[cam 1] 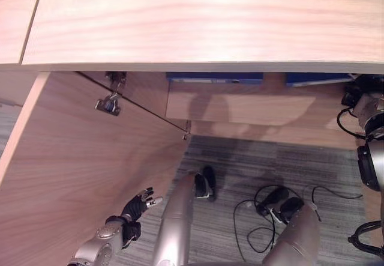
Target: Put the empty folder in the office cabinet
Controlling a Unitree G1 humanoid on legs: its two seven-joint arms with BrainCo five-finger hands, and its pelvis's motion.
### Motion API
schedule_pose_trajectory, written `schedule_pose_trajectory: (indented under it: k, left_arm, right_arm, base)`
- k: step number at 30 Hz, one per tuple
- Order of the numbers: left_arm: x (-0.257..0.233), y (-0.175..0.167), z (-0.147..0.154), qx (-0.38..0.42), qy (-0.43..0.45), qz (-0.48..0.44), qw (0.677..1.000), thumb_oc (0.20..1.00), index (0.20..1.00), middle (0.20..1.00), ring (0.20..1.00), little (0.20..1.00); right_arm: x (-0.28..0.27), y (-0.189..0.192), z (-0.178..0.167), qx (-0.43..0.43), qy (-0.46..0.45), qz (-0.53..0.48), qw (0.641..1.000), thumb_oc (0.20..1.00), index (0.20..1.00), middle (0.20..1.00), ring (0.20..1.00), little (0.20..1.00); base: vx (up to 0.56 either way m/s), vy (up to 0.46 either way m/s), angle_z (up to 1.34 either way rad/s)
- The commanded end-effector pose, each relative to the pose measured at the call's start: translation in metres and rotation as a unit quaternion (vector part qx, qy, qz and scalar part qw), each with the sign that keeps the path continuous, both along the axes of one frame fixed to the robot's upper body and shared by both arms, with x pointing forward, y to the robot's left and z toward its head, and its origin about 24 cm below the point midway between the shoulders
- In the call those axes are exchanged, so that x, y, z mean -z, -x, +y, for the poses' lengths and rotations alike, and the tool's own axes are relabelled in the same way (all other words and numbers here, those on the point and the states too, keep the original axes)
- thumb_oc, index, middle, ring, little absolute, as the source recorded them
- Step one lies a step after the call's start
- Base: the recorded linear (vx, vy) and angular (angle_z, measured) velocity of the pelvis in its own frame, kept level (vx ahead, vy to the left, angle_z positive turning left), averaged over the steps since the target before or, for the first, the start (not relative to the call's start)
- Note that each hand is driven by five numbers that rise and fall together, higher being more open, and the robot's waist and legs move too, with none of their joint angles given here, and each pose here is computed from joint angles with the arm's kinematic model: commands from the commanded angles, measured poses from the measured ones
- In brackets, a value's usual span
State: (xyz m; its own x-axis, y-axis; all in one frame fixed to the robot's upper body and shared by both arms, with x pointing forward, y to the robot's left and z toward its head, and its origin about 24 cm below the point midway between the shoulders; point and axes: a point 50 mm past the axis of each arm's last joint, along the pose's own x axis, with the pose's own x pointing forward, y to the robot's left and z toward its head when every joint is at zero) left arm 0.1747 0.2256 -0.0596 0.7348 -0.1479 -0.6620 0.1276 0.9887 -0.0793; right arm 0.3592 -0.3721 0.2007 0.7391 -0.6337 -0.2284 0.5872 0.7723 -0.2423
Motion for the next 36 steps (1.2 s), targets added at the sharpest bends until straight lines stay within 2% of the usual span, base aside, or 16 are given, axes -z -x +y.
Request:
schedule_pose_trajectory:
  k: [1,14,18,21,23,29,33,36]
  left_arm:
    - [-0.004,0.009,0.016,0.025,-0.028,0.012,0.999,1.0,1.0,1.0,1.0,1.0]
    - [0.0,0.01,0.015,0.047,-0.022,0.024,0.998,1.0,1.0,1.0,1.0,1.0]
    - [-0.001,0.008,0.014,0.045,-0.019,0.015,0.999,1.0,1.0,1.0,1.0,1.0]
    - [-0.001,0.009,0.014,0.045,-0.019,0.015,0.999,1.0,1.0,1.0,1.0,1.0]
    - [0.0,0.009,0.013,0.033,-0.015,0.008,0.999,1.0,1.0,1.0,1.0,1.0]
    - [-0.002,0.005,0.019,0.008,-0.025,-0.012,1.0,1.0,1.0,1.0,1.0,1.0]
    - [-0.002,0.008,0.022,0.008,-0.024,-0.006,1.0,1.0,1.0,1.0,1.0,1.0]
    - [-0.003,0.008,0.022,0.01,-0.022,-0.006,1.0,1.0,1.0,1.0,1.0,1.0]
  right_arm:
    - [-0.034,-0.002,-0.002,-0.054,0.099,0.026,0.993,1.0,1.0,1.0,1.0,1.0]
    - [-0.045,-0.022,0.029,-0.153,0.144,0.037,0.977,1.0,1.0,1.0,1.0,1.0]
    - [-0.05,-0.025,0.035,-0.182,0.232,0.088,0.951,1.0,1.0,1.0,1.0,1.0]
    - [-0.053,-0.026,0.037,-0.187,0.25,0.095,0.945,1.0,1.0,1.0,1.0,1.0]
    - [-0.069,-0.025,0.036,-0.167,0.319,0.092,0.928,1.0,1.0,1.0,1.0,1.0]
    - [-0.099,-0.028,0.048,-0.159,0.341,0.017,0.926,1.0,1.0,1.0,1.0,1.0]
    - [-0.092,-0.034,0.06,-0.203,0.401,0.081,0.89,1.0,1.0,1.0,1.0,1.0]
    - [-0.089,-0.034,0.061,-0.216,0.42,0.107,0.875,1.0,1.0,1.0,1.0,1.0]
  base:
    - [0.0,0.0,0.0]
    - [0.0,-0.001,0.0]
    - [0.0,-0.008,-0.05]
    - [0.0,-0.003,-0.01]
    - [0.0,0.0,0.0]
    - [0.0,0.0,0.0]
    - [0.0,-0.007,-0.02]
    - [0.0,-0.002,-0.01]
